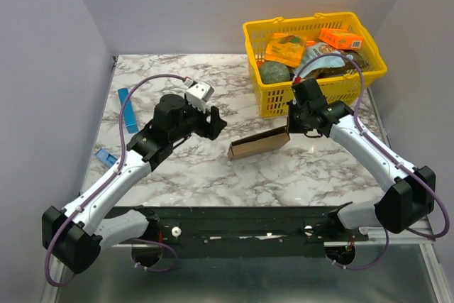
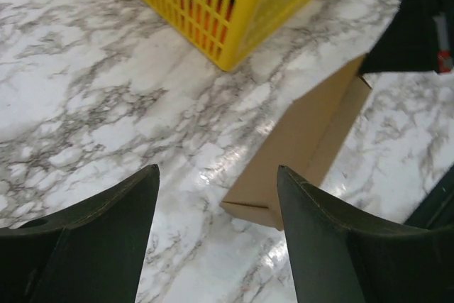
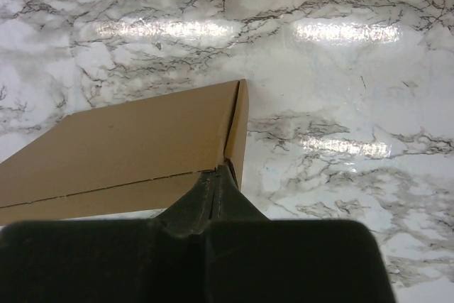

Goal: Fold the paper box

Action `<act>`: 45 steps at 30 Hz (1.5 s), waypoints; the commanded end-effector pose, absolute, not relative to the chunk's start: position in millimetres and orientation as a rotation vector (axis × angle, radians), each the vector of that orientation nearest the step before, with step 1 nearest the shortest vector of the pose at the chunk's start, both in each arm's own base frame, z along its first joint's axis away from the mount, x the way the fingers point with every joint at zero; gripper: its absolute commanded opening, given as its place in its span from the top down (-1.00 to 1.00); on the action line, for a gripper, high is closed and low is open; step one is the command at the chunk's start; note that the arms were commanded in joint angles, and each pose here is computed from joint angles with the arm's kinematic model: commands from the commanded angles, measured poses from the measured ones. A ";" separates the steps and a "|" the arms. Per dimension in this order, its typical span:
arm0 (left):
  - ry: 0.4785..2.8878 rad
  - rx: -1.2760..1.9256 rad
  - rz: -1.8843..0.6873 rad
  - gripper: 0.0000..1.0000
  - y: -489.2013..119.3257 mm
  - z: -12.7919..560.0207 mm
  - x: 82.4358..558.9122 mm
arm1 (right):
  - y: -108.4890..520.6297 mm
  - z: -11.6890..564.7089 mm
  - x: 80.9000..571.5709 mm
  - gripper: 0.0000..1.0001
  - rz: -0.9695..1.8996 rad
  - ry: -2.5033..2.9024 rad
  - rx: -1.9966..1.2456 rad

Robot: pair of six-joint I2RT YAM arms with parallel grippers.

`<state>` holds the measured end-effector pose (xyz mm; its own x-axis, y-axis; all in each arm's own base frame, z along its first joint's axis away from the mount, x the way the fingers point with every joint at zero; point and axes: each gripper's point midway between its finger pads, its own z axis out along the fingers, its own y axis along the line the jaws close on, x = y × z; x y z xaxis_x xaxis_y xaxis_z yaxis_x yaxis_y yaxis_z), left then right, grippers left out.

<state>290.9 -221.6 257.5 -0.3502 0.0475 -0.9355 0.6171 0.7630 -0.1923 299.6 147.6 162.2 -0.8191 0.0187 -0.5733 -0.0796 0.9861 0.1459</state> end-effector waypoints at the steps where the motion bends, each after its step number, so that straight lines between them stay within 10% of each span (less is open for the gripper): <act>1: 2.016 0.712 -0.714 -0.50 -244.3 212.1 243.5 | 140.4 163.3 300.2 0.99 0.156 2.537 -0.049; 25: 2.156 0.701 -0.623 -0.04 -269.3 185.6 241.9 | 140.1 159.9 302.1 0.99 0.151 2.533 -0.032; 38: 2.182 0.644 -0.648 0.94 -282.7 176.8 251.9 | 137.1 164.4 308.1 0.99 0.128 2.504 0.003; 45: 2.192 0.527 -0.632 1.00 -294.1 175.8 274.2 | 139.1 164.4 314.2 0.99 0.131 2.488 0.014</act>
